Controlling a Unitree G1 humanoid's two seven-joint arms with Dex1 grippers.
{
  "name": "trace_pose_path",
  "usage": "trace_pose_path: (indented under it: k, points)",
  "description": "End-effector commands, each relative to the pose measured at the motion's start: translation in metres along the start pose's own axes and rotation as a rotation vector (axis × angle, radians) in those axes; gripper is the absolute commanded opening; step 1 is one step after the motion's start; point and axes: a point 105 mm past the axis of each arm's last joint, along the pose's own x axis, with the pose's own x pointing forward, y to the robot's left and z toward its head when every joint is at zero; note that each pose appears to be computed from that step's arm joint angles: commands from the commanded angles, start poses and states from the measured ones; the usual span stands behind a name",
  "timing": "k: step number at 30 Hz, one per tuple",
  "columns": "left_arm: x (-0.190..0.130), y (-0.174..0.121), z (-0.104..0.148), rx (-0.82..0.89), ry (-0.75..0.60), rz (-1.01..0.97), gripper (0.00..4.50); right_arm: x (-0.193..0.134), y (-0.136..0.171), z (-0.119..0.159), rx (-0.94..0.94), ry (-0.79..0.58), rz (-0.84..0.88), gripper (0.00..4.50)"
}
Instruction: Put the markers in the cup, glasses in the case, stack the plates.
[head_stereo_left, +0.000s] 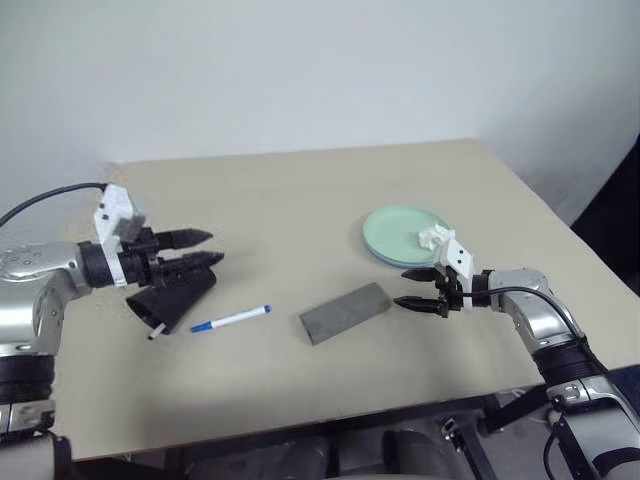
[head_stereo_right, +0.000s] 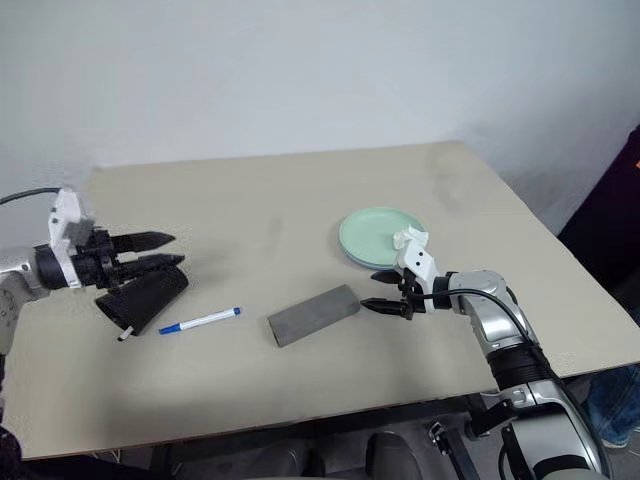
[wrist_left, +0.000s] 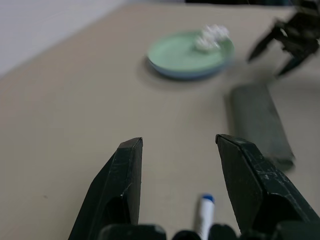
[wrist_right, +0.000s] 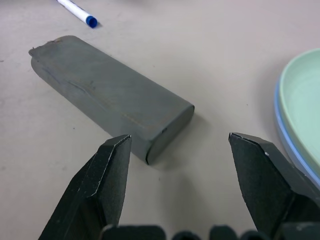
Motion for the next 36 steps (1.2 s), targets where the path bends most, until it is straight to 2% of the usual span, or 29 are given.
trace_pose_path:
  k: [1, 17, 25, 36]
  points:
    - [0.003, -0.003, 0.000, 0.095, 0.101, -0.044, 2.41, 0.002, -0.002, 0.015, -0.046, -0.034, 0.001, 3.39]
    - [0.037, -0.004, -0.026, 0.251, 0.398, -0.322, 2.41, 0.006, -0.002, 0.016, -0.041, -0.052, -0.014, 3.39]
    - [0.045, 0.001, -0.032, 0.294, 0.456, -0.383, 2.41, 0.005, -0.001, 0.014, -0.034, -0.056, -0.029, 3.39]
    - [0.055, -0.006, -0.055, 0.363, 0.570, -0.483, 2.41, 0.005, 0.000, 0.013, -0.029, -0.056, -0.035, 3.39]
